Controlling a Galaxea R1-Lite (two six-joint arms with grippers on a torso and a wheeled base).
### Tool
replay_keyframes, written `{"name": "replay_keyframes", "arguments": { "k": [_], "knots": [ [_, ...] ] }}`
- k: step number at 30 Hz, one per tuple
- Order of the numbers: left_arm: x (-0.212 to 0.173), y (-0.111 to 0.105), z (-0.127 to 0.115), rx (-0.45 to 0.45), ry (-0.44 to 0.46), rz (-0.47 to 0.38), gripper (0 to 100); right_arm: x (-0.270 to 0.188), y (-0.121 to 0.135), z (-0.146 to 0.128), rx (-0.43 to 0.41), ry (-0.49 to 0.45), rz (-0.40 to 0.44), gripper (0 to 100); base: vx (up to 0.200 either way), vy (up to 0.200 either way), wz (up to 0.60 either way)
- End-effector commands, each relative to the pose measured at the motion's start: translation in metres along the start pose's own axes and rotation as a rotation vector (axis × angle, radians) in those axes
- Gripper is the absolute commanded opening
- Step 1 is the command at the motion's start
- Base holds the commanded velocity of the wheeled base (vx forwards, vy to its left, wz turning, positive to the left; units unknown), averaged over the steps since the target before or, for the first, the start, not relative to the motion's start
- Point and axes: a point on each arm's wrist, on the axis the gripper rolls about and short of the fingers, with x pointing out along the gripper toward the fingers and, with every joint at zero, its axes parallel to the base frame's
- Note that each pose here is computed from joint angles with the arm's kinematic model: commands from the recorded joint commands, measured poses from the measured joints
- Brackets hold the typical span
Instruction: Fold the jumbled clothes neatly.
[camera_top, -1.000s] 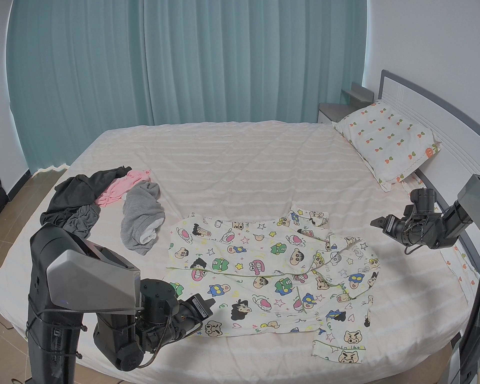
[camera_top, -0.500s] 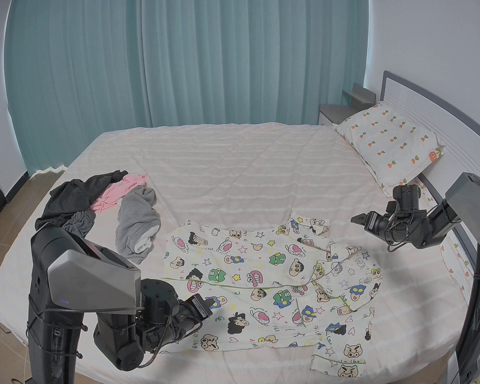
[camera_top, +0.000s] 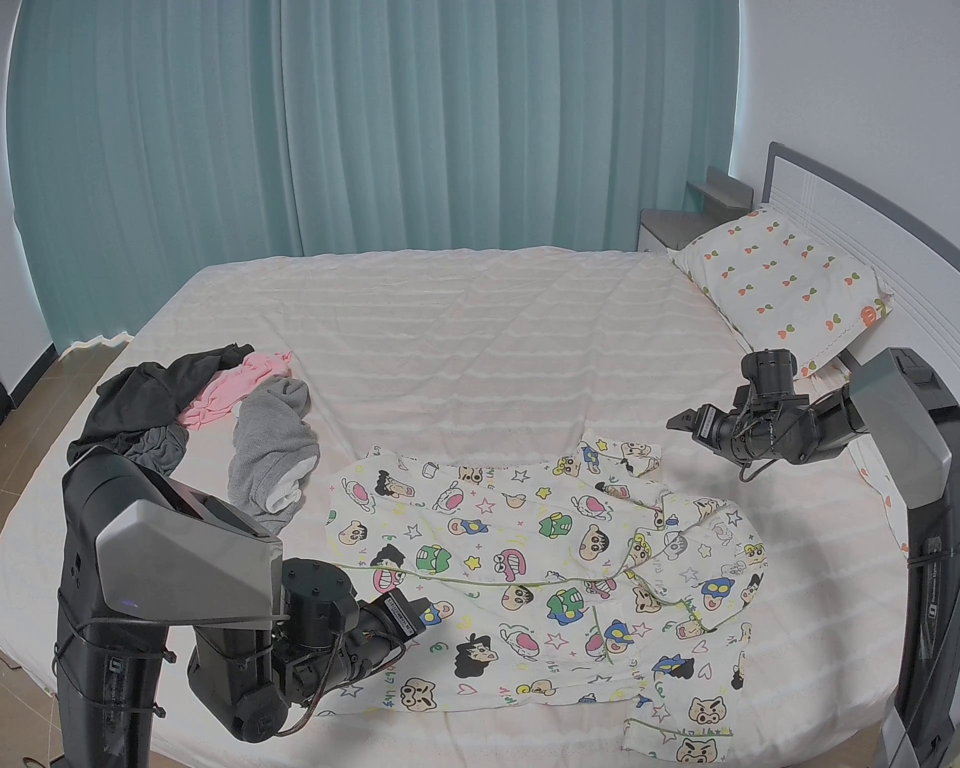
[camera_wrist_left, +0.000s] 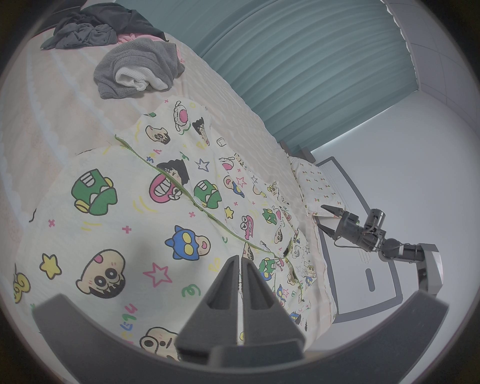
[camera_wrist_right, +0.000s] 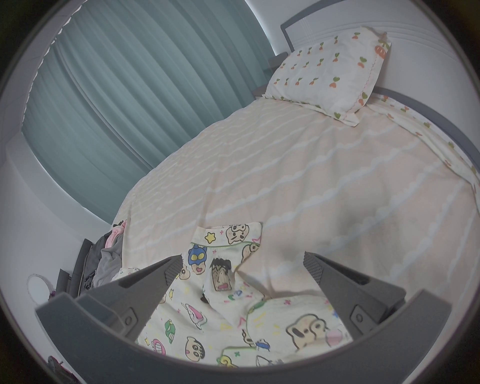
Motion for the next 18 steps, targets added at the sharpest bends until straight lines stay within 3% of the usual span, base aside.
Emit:
{"name": "replay_keyframes", "arguments": {
  "k": [1,6,18],
  "knots": [
    [0.000,-0.002,0.001,-0.001,-0.010,-0.015,0,0.054,-0.008,-0.021,0.035,0.110,-0.027,100,0.000,0.000,0.00],
    [0.000,-0.001,0.001,-0.001,-0.009,-0.014,0,0.071,-0.006,-0.027,0.041,0.144,-0.036,100,0.000,0.000,0.00],
    [0.000,-0.001,0.001,-0.001,-0.009,-0.014,0,0.093,-0.010,-0.071,0.061,0.283,-0.089,100,0.000,0.000,0.00]
  ]
}}
